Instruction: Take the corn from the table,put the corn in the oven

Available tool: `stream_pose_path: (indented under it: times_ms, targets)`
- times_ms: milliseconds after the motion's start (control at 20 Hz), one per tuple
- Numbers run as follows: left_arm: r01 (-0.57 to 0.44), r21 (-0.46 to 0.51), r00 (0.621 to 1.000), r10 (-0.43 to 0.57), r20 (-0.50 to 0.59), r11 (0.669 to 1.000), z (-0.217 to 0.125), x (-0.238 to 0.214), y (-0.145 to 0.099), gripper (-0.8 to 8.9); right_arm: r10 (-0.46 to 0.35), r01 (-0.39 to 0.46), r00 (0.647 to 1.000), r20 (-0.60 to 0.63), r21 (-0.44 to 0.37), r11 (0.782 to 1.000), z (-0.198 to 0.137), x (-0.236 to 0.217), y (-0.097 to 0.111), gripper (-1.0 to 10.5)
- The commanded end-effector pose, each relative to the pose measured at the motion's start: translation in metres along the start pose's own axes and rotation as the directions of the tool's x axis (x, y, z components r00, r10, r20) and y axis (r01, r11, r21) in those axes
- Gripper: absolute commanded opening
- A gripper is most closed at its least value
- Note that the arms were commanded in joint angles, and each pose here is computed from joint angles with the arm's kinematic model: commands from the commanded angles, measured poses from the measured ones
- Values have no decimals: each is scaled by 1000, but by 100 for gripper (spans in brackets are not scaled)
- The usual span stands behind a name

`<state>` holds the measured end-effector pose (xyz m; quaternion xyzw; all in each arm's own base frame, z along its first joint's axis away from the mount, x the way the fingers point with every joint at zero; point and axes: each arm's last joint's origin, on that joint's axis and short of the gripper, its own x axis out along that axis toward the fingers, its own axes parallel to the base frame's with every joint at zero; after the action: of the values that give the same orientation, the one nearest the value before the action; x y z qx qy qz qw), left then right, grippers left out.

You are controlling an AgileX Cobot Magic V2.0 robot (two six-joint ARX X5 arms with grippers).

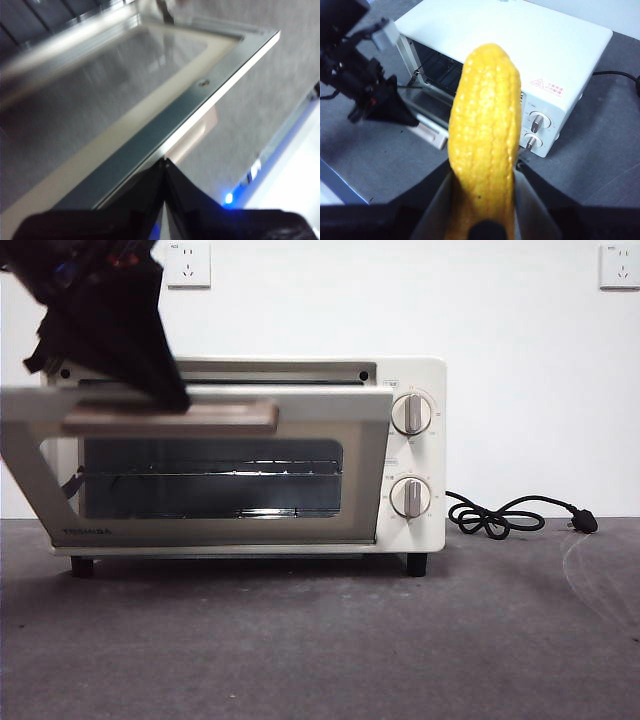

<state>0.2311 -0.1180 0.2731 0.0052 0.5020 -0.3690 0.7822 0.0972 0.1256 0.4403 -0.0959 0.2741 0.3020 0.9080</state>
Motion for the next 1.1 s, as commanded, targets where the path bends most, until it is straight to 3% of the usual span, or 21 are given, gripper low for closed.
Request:
stream_pose_path:
  times_ms: [50, 400, 650, 850, 1100]
  targets:
    - [-31, 36, 999, 32, -29, 999, -3, 7, -3, -6, -1, 1, 1000, 9, 12, 1000, 1, 0, 0, -12]
    - [10, 112, 1000, -12, 15, 994, -11, -12, -33, -6, 60, -60, 998, 0, 9, 998, 4, 5, 4, -12]
    - [10, 165, 984, -39, 176, 986, -25, -58, -54, -6, 157, -157, 987, -31, -22, 987, 12, 31, 16, -12]
    - [-41, 186, 938, -27, 346, 982, -48, -103, -69, -6, 257, -259, 965, -50, -50, 965, 21, 63, 30, -12]
    - [-142, 153, 840, 37, 541, 978, -83, -148, -80, -6, 380, -380, 925, -31, -155, 912, 32, 109, 53, -12]
